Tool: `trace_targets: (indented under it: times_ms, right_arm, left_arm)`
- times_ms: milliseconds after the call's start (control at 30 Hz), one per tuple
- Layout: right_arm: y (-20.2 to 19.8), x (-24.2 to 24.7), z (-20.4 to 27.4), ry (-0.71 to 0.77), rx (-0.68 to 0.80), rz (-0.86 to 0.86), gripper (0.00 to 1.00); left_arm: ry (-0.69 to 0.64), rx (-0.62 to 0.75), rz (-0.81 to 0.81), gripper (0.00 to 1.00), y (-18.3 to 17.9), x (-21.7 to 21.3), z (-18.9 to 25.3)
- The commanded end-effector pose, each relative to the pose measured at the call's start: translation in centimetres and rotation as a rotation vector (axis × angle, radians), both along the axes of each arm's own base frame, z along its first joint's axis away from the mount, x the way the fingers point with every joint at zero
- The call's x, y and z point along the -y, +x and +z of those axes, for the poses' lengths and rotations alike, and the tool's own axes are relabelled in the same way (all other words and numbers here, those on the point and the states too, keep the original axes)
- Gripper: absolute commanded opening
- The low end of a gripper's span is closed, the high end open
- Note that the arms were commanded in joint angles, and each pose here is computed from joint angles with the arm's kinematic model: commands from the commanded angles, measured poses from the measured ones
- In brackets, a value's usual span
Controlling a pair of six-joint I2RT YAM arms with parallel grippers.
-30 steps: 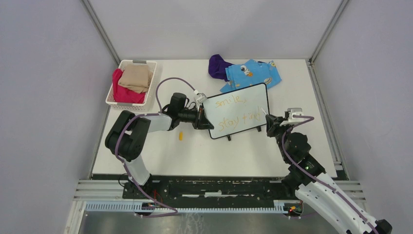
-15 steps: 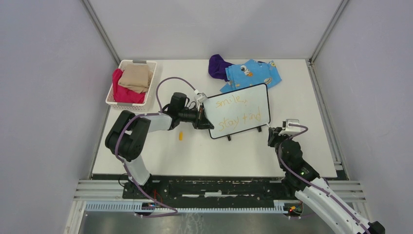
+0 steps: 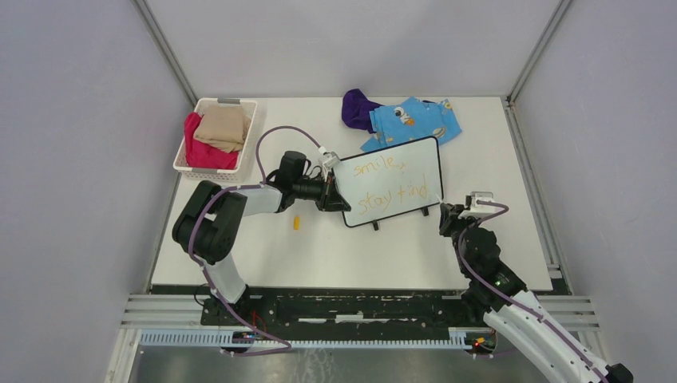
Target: Write a sentence on the whiteboard
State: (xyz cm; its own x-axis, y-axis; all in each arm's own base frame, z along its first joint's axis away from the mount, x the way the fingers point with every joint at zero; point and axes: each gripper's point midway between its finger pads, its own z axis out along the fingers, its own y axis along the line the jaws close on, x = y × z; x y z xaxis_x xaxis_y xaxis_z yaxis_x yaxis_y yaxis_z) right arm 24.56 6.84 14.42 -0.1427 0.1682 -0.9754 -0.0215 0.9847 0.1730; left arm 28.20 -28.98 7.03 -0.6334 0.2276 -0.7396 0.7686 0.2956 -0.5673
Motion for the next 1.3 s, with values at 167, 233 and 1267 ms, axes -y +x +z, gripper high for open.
trace_targets:
  times_ms: [167, 233, 1267]
  right_arm:
    - [0.7, -1.8, 3.3, 0.070, 0.045, 0.063, 0.00]
    - [0.8, -2.2, 3.6, 0.089, 0.051, 0.070, 0.00]
    - [1.0, -1.1, 0.6, 0.176, -0.053, 0.020, 0.00]
  left_arm:
    - [0.192, -0.075, 0.049, 0.02, -1.2, -1.8, -5.5]
    - [0.192, -0.072, 0.050, 0.02, -1.1, -1.8, -5.4]
    - [0.202, -0.064, 0.066, 0.02, -0.8, -1.9, -5.5]
